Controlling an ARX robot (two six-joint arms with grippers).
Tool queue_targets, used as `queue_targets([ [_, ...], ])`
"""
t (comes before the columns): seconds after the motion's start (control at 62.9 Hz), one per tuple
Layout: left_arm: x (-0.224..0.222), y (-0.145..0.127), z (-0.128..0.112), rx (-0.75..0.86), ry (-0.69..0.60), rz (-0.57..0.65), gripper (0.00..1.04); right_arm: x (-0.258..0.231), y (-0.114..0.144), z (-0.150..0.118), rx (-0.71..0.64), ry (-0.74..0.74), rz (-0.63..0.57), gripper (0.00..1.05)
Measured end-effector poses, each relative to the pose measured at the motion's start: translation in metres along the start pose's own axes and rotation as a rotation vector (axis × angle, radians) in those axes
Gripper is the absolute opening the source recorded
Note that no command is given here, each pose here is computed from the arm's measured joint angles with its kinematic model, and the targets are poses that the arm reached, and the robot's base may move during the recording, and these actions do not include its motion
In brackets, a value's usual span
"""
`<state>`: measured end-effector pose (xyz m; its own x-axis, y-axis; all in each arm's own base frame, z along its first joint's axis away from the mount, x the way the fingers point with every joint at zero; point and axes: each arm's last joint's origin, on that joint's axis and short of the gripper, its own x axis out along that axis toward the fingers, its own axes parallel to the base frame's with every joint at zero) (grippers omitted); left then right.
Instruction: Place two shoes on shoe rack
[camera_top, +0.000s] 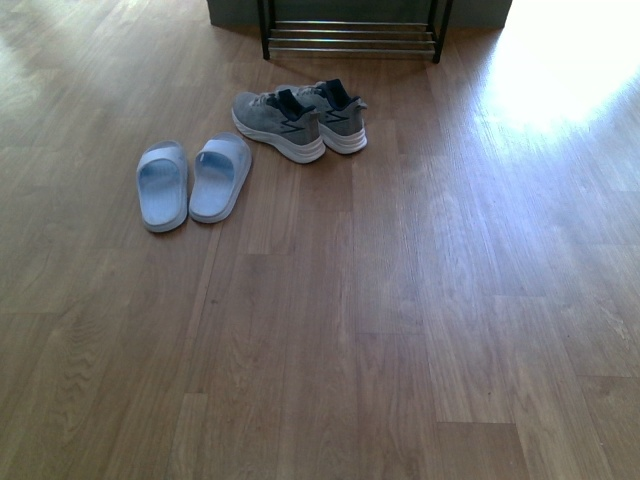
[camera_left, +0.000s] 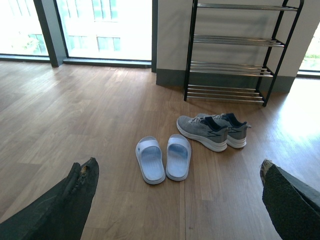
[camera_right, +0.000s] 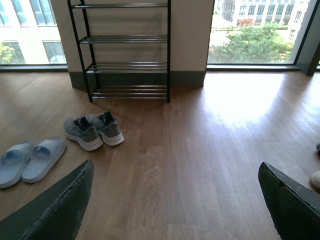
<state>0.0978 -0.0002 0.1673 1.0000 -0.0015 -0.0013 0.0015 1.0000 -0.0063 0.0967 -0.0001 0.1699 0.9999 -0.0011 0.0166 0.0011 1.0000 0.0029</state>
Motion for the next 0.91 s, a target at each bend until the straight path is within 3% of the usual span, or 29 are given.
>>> queue_targets([
  [0.906,0.0,0.0,0.0,0.0,0.0,0.0,0.95,0.0,0.0,0.0,0.0,0.0,0.0,0.96],
])
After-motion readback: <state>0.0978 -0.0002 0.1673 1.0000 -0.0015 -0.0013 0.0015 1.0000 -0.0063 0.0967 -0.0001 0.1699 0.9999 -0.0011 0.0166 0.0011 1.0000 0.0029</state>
